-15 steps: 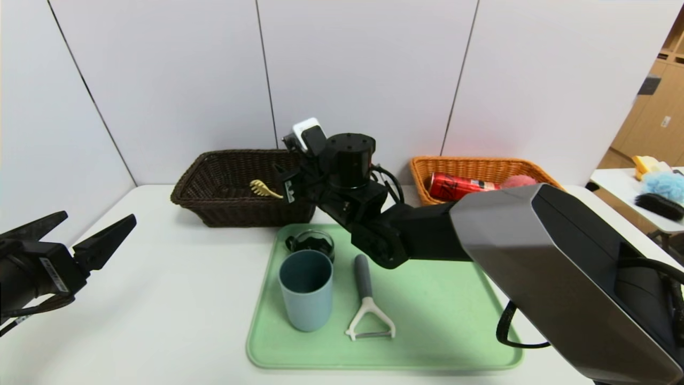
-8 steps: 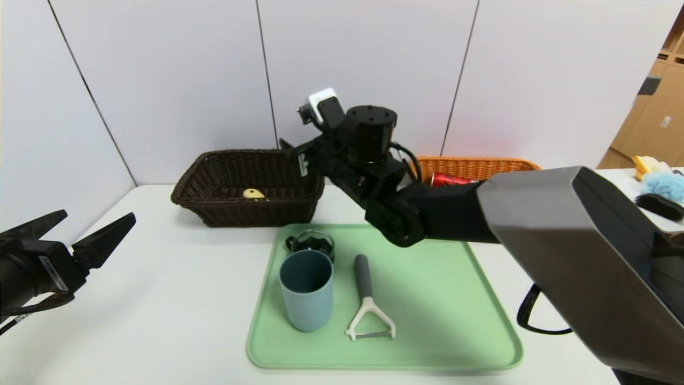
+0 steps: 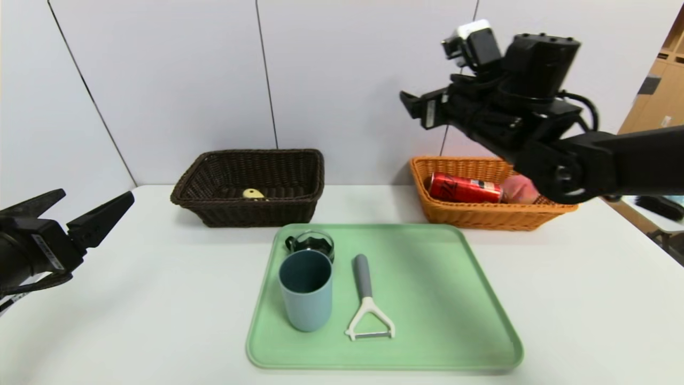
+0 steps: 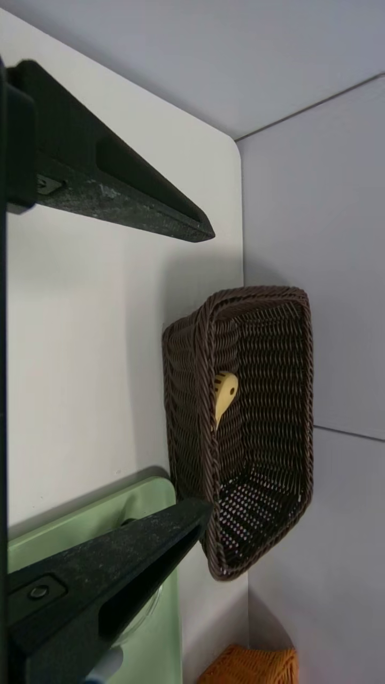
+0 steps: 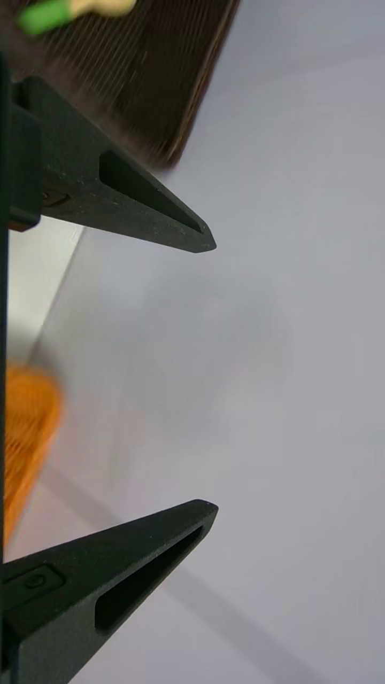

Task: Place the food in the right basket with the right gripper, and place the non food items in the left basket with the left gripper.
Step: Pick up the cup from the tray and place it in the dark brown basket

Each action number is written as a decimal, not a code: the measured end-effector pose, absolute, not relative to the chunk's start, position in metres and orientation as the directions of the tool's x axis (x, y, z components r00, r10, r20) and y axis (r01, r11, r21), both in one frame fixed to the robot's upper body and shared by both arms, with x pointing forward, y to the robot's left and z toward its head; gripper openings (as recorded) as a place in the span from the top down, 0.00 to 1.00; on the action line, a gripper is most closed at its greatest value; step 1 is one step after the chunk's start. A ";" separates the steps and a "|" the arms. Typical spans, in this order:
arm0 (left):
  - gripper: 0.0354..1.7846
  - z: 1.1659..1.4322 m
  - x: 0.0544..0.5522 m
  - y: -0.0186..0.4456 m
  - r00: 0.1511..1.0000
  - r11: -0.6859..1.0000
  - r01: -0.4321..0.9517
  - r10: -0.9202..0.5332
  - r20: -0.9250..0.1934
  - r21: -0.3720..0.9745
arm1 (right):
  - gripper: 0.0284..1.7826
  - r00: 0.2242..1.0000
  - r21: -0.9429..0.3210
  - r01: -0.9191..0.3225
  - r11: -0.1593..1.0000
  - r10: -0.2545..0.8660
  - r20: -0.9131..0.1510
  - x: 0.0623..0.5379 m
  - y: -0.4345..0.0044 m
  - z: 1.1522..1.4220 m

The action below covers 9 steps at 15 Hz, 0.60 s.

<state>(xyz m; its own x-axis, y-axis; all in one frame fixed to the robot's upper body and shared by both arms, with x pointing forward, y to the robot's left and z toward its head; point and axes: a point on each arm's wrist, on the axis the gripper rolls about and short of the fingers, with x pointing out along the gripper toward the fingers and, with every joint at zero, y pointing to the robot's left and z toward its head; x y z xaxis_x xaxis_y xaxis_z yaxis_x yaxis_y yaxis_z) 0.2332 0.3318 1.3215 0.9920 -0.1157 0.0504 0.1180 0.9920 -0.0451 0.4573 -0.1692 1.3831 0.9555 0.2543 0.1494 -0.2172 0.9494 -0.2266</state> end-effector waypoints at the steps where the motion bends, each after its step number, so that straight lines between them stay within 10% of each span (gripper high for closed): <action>1: 0.06 1.322 0.234 0.330 0.990 0.990 0.135 -0.132 0.052 -0.044 | 0.10 0.969 -0.230 -0.186 0.955 0.218 0.120 0.444 -0.193 1.382; 9: 0.06 1.318 0.259 0.292 0.940 0.939 0.340 -0.339 0.044 -0.039 | 0.06 0.996 -0.160 0.068 0.985 -0.076 -0.038 0.321 -0.321 1.342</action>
<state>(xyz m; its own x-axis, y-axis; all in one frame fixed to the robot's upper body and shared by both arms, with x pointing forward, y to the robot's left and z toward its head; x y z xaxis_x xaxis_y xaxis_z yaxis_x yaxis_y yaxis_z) 0.2588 0.2920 1.3178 0.9399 -0.3387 0.0437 0.3404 0.9395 -0.0395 0.3208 -0.3210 1.3425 0.9964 -0.0755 -0.0384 0.0685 0.9848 -0.1596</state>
